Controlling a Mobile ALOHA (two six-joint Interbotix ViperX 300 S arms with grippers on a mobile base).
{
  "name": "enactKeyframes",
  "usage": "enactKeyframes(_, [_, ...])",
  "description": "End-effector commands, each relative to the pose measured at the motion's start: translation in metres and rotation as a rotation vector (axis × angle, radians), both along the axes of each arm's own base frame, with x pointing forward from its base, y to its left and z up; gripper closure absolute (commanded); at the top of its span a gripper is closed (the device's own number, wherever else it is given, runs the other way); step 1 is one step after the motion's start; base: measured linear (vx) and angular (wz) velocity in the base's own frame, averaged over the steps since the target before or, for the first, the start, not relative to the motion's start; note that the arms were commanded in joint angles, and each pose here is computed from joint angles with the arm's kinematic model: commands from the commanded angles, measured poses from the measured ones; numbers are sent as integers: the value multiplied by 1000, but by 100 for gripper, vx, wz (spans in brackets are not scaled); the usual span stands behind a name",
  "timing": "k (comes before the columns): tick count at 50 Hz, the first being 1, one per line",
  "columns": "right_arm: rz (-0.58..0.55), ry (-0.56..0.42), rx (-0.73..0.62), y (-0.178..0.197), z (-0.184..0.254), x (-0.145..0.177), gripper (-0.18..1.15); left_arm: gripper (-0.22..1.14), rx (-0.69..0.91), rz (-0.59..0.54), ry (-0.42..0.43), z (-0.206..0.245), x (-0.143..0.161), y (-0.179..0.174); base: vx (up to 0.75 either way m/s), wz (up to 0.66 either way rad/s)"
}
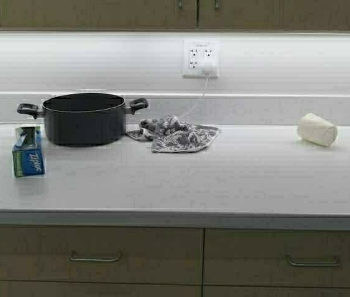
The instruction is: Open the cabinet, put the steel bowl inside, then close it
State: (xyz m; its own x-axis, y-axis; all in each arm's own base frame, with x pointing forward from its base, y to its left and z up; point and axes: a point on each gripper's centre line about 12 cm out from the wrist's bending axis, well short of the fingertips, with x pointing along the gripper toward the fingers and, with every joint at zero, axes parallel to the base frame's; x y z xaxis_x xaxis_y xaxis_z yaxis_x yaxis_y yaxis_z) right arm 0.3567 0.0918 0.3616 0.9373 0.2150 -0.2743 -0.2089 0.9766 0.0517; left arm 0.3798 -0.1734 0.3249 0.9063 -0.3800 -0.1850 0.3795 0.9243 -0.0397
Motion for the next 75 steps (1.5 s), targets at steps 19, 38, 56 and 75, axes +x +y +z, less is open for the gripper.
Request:
enactKeyframes(19, [1,-36,8,-1,13,-3,91,87,-22,-1,-48,20,-7,2,0,0])
enactKeyframes(38, [2,-35,6,-1,13,-4,91,87,-23,-1,-46,20,-7,2,0,0])
enactKeyframes(56, [3,-45,9,-1,16,-7,91,87,-23,2,-46,20,-8,4,0,0])
enactKeyframes(75, [3,-53,10,-2,19,-10,91,87,-26,-1,-53,23,-11,4,0,0])
